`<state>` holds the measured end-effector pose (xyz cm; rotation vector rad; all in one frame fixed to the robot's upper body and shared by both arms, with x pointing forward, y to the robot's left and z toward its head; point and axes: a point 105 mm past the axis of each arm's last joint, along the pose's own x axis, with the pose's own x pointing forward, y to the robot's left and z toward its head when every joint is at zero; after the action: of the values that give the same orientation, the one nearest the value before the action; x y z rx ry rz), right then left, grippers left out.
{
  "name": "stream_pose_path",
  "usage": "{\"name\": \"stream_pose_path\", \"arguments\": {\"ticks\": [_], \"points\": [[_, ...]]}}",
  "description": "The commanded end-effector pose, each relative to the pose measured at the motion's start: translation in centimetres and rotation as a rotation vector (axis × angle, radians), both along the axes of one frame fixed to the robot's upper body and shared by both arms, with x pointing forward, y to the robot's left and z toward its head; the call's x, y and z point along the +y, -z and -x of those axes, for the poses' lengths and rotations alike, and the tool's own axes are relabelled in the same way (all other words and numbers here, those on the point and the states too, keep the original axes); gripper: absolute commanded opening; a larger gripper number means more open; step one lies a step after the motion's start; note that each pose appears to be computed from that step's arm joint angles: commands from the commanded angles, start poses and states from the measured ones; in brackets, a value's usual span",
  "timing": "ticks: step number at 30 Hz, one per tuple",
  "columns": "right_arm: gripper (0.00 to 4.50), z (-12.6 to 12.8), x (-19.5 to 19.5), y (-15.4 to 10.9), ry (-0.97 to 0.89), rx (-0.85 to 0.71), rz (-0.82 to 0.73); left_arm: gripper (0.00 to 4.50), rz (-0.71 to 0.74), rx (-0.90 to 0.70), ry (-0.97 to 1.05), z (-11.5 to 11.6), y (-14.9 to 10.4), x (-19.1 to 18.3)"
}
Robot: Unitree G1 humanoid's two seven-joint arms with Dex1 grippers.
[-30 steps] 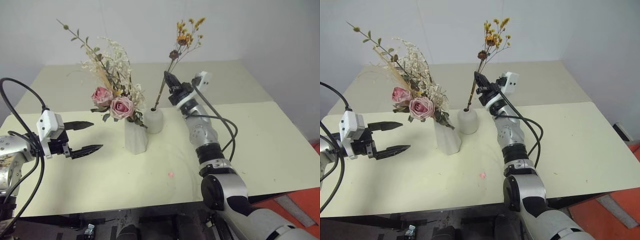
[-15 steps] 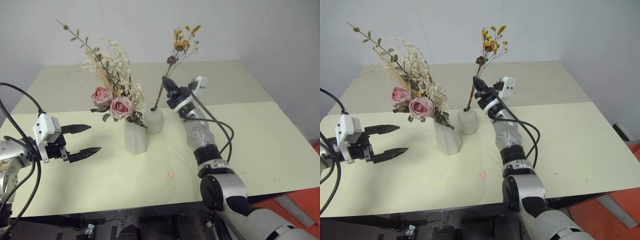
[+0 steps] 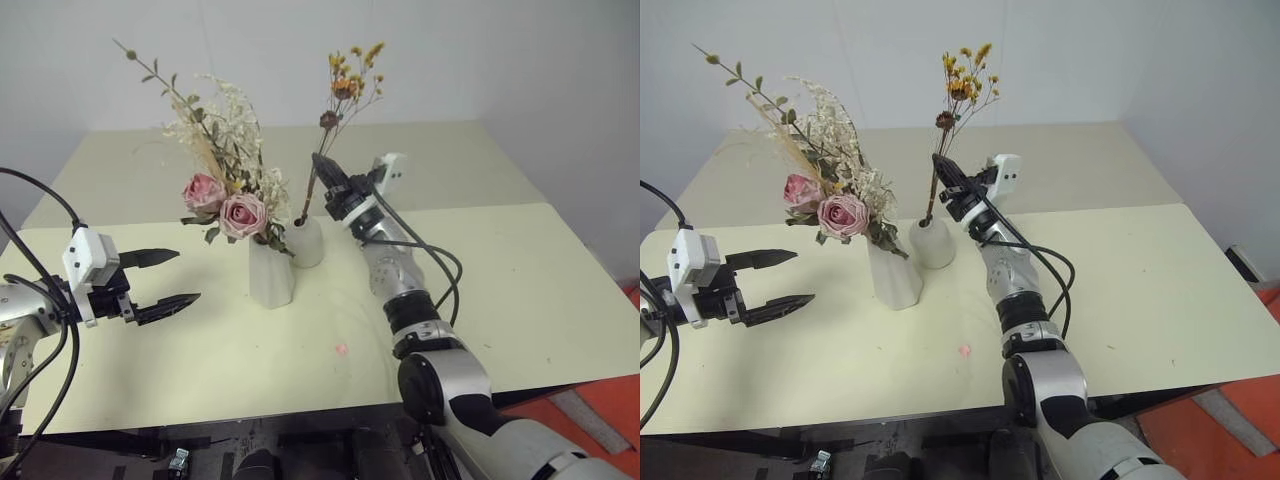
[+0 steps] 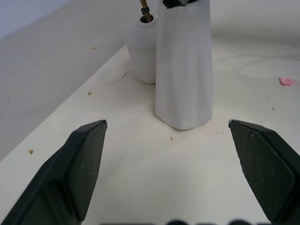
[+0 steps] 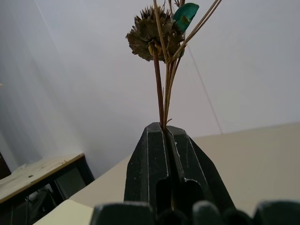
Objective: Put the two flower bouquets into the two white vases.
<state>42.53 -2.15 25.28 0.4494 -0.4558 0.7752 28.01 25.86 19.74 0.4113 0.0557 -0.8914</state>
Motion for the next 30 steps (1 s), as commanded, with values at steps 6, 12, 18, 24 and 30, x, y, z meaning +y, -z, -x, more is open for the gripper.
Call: {"name": "stream_pose_path", "arguments": {"ticks": [6,12,18,24,30], "points": [[0.04,0.3,0.0,-1.8,0.049,-0.093,0.015,4.5,-0.02,-0.055,0.011,0.1,-1.4,-0.2],[0.04,0.7,0.4,-2.1,0.028,-0.111,0.011,4.5,-0.018,-0.053,0.008,0.2,-1.2,-0.2],[0.04,0.7,0.7,-1.4,0.013,-0.102,0.035,4.5,-0.018,-0.048,0.003,0.3,-1.2,-0.1],[0.04,0.8,0.9,-0.9,0.005,-0.094,0.05,4.5,-0.02,-0.054,0.001,0.1,-1.3,-0.1],[0.04,0.9,1.0,-0.6,0.006,-0.101,0.067,4.5,-0.023,-0.057,-0.005,0.0,-1.4,0.1]]}}
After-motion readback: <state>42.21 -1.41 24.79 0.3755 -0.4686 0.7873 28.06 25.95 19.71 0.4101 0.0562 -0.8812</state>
